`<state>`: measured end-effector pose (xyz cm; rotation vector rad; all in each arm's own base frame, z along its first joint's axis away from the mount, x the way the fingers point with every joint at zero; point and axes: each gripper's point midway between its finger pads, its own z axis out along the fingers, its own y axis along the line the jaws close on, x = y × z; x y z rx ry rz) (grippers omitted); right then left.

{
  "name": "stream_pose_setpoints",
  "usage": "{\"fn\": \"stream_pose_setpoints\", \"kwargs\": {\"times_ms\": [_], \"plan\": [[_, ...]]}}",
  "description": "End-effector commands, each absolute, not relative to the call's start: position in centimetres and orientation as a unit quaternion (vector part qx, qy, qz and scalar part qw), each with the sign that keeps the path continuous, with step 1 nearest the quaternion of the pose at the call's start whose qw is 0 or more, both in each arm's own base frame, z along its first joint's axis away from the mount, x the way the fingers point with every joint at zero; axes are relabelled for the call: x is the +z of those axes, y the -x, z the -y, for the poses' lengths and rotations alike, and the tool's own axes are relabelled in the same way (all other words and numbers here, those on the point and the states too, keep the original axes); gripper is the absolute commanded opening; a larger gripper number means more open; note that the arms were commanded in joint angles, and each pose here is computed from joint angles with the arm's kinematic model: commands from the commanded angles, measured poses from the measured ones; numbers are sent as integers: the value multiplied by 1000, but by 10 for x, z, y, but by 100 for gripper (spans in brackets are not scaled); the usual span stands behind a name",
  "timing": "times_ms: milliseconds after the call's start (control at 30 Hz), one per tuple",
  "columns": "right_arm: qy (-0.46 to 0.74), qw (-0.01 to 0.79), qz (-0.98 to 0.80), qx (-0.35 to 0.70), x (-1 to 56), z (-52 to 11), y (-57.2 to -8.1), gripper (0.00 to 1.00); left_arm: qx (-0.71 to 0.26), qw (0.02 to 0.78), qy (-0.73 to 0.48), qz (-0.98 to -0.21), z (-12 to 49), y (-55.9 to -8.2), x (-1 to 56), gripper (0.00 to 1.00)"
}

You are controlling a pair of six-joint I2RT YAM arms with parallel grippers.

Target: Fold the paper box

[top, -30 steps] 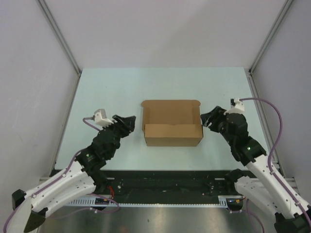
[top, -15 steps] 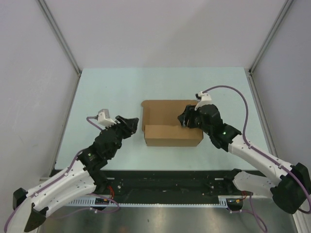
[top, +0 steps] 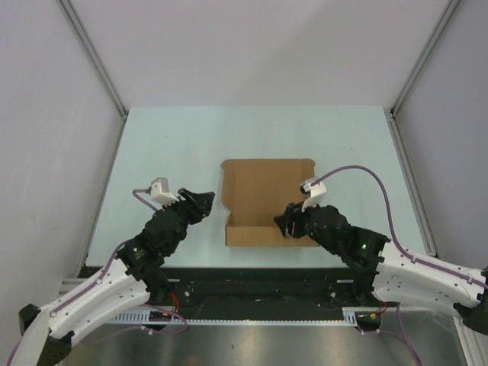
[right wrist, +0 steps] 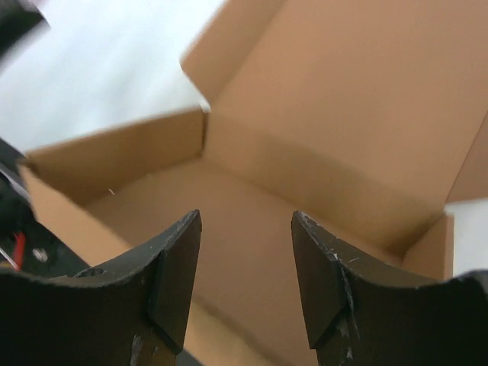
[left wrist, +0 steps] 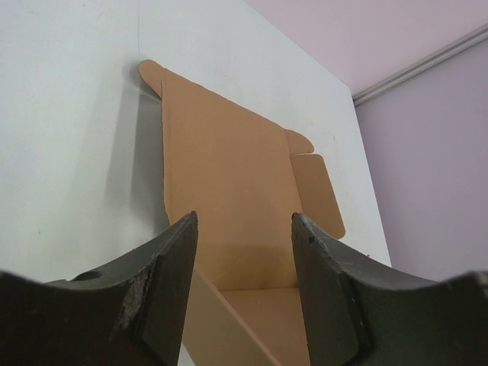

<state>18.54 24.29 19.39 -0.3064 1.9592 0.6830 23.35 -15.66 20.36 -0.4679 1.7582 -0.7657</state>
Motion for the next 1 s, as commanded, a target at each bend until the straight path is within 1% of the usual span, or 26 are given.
{"fn": "stream_pose_setpoints", "kwargs": {"times_ms": [0, 200, 567, 700, 967], "plan": [[127, 475, -836, 242, 154, -229, -161, 56, -327, 540, 200, -749, 156, -229, 198, 57], [137, 461, -852, 207, 121, -222, -145, 56, -328, 527, 204, -757, 156, -225, 183, 57], [156, 447, -868, 152, 75, -228, -149, 57, -325, 506, 202, -773, 157, -220, 160, 57], [162, 446, -872, 120, 54, -231, -158, 57, -331, 498, 199, -777, 161, -218, 152, 57], [130, 435, -887, 84, 43, -227, -191, 56, -327, 484, 209, -784, 163, -218, 135, 57]]}}
